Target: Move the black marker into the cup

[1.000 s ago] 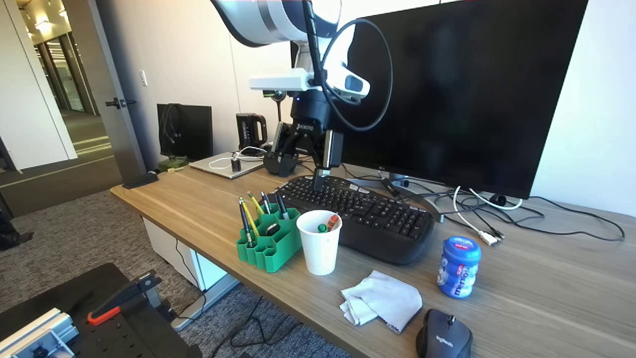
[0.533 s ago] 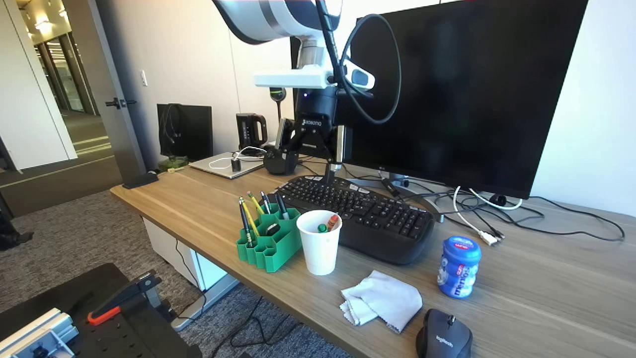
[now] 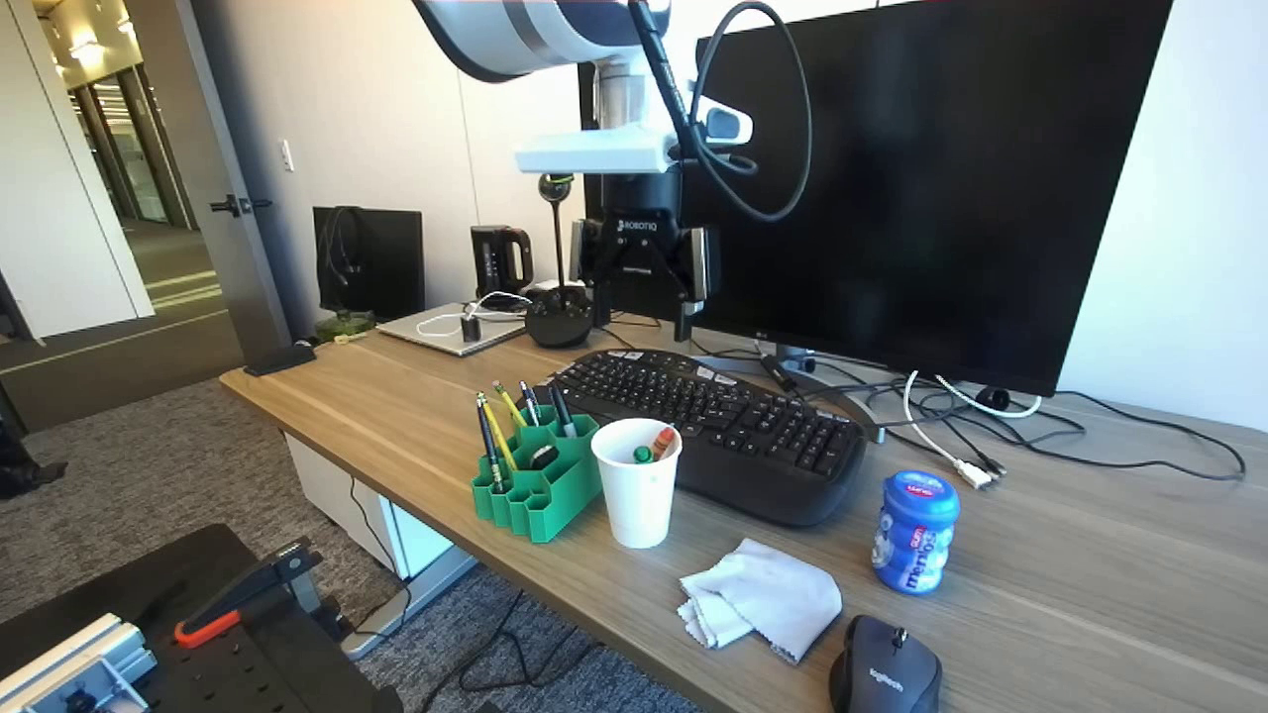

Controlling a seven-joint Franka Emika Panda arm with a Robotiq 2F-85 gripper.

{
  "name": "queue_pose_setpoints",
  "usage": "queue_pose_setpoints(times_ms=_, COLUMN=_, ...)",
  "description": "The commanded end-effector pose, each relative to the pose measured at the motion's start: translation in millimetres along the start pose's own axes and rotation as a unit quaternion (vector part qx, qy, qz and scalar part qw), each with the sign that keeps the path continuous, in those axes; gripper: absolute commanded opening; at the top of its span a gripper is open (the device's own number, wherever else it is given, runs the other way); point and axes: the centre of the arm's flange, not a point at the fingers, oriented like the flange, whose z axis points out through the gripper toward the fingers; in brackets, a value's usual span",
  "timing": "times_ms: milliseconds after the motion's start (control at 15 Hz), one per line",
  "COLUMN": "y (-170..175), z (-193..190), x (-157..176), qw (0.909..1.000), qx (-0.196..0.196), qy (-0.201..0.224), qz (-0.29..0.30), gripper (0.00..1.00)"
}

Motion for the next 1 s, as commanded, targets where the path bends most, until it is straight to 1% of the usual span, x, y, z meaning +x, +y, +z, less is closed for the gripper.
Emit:
queue_pose_setpoints(times_ms=0, y=-4, z=-7, x=-14, qw=0.999, qx=0.0, qy=0.028, qz=-0.035, gripper=1.0)
queue_pose_setpoints(times_ms=133, y=-5, z=-7, x=-16, qw=0.9986, qx=-0.002, qy=0.031, qz=-0.042, gripper=1.0)
queue_pose_setpoints(times_ms=200, y=-6, z=-7, x=-17, qw=0.9988, qx=-0.002, qy=0.023, qz=-0.043, gripper=1.0)
queue_pose_setpoints(times_ms=333, y=-7, z=-6, x=-22, qw=0.9991, qx=0.009, qy=-0.019, qz=-0.036, gripper=1.0)
queue_pose_setpoints(times_ms=400, y=-10, z=-5, x=-27, qw=0.9981, qx=0.017, qy=-0.046, qz=-0.036, gripper=1.0)
queue_pose_setpoints(times_ms=467, y=-6, z=5, x=-15, qw=0.9993, qx=0.005, qy=-0.019, qz=-0.031, gripper=1.0)
queue_pose_setpoints(times_ms=533, y=-7, z=6, x=-17, qw=0.9992, qx=0.006, qy=-0.025, qz=-0.031, gripper=1.0)
queue_pose_setpoints(times_ms=933, y=-7, z=8, x=-16, qw=0.9992, qx=0.006, qy=-0.024, qz=-0.031, gripper=1.0)
